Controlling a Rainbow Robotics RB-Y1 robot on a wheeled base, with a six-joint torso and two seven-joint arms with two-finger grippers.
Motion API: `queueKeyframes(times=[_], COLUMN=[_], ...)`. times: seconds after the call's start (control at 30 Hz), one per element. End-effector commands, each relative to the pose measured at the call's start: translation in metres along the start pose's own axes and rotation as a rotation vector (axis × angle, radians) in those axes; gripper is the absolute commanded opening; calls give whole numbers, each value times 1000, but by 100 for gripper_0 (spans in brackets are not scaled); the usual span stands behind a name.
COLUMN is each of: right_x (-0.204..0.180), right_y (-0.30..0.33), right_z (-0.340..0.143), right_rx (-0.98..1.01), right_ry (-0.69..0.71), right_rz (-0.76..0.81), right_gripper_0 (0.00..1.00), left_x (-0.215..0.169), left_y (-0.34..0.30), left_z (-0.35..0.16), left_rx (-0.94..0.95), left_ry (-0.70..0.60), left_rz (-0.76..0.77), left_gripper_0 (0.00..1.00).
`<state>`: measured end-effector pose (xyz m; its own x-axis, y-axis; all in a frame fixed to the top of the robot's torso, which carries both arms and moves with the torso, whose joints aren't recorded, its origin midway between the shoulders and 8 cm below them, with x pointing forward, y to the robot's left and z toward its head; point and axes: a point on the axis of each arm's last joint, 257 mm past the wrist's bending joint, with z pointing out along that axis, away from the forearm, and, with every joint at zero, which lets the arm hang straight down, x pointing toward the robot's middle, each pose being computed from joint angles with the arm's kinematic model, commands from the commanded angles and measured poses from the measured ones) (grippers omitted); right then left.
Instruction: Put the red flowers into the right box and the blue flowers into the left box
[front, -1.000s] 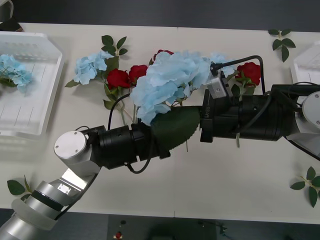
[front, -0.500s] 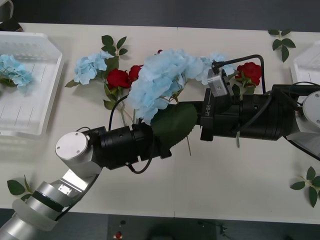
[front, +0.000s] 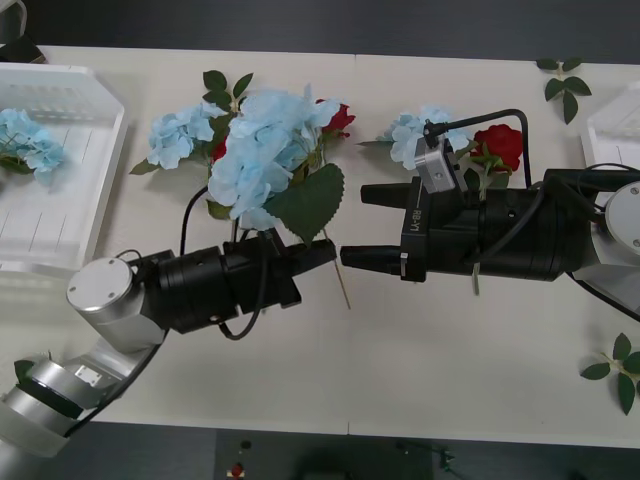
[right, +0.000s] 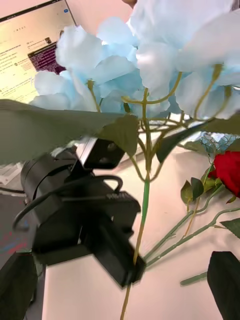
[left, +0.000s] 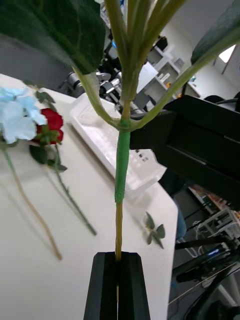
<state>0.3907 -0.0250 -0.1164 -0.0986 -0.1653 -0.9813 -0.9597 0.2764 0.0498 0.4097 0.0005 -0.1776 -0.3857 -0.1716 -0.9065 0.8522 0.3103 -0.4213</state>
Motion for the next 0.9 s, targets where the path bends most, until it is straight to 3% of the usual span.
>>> queueKeyframes(times=[0.03,0.43,0.7,0.9], right_x=[-27,-22,-15,2], right_y=[4,-29,-90,-157], right_z=[6,-17,-50,-83], right_rx=[-9,82,192,329], right_ry=[-52,-6,63,88], right_rz=[13,102,294,501], right_gripper_0=[100,100,100,100], left_x=[-56,-160,-222,-244], left_y=[26,128,185,209], left_z=[-39,-166,-293,-395], left_rx=[-67,-430,-734,-931], left_ry=[-12,130,176,176], left_rz=[137,502,402,357], left_gripper_0=[0,0,0,0])
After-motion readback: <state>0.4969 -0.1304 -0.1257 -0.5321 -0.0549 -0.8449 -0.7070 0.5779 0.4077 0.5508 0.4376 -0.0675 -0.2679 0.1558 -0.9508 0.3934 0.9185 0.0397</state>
